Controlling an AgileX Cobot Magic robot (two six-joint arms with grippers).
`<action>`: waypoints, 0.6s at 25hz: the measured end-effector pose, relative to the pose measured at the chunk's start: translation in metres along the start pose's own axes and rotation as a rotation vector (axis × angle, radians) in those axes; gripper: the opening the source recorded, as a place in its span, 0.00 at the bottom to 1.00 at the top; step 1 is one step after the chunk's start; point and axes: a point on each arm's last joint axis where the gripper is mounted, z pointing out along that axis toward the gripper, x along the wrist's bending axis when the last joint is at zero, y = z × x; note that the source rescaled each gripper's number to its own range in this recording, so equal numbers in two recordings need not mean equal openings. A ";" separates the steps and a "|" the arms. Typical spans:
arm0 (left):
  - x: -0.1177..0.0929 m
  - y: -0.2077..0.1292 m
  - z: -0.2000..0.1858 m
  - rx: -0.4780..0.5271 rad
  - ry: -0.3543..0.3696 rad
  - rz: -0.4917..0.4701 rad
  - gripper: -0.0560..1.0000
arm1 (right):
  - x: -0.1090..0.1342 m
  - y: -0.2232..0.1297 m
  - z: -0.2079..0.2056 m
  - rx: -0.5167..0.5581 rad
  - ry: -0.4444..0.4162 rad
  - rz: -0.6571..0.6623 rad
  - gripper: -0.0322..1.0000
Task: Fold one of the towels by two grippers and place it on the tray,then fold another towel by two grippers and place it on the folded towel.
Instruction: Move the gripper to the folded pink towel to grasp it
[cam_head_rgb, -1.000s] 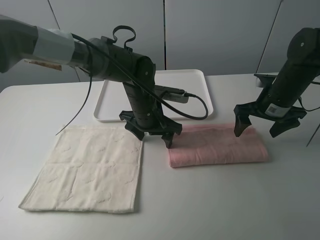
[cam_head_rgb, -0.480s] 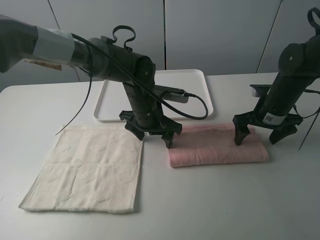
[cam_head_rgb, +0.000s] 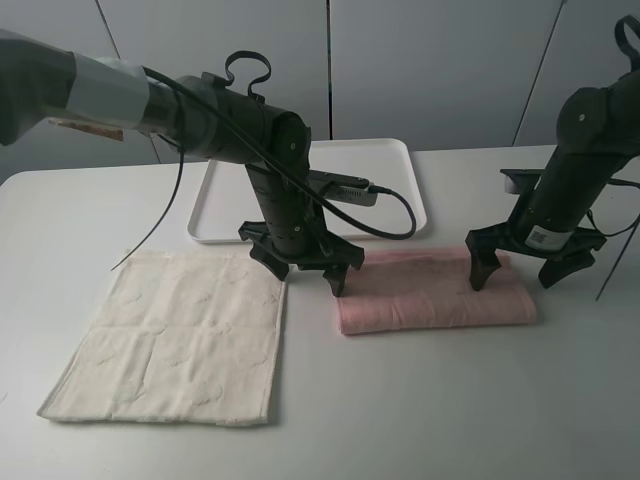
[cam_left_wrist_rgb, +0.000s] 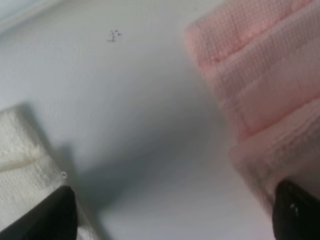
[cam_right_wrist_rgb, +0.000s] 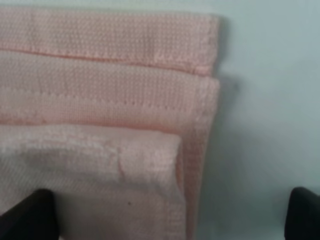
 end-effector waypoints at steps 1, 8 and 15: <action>0.000 0.000 0.000 0.000 0.000 0.000 1.00 | 0.000 -0.002 0.001 -0.006 0.001 0.002 0.91; 0.000 0.000 0.001 0.002 -0.001 -0.001 1.00 | 0.000 -0.011 0.005 -0.028 0.014 0.026 0.66; 0.000 0.000 0.001 0.002 -0.001 -0.001 1.00 | 0.002 -0.012 0.005 -0.031 0.038 0.055 0.52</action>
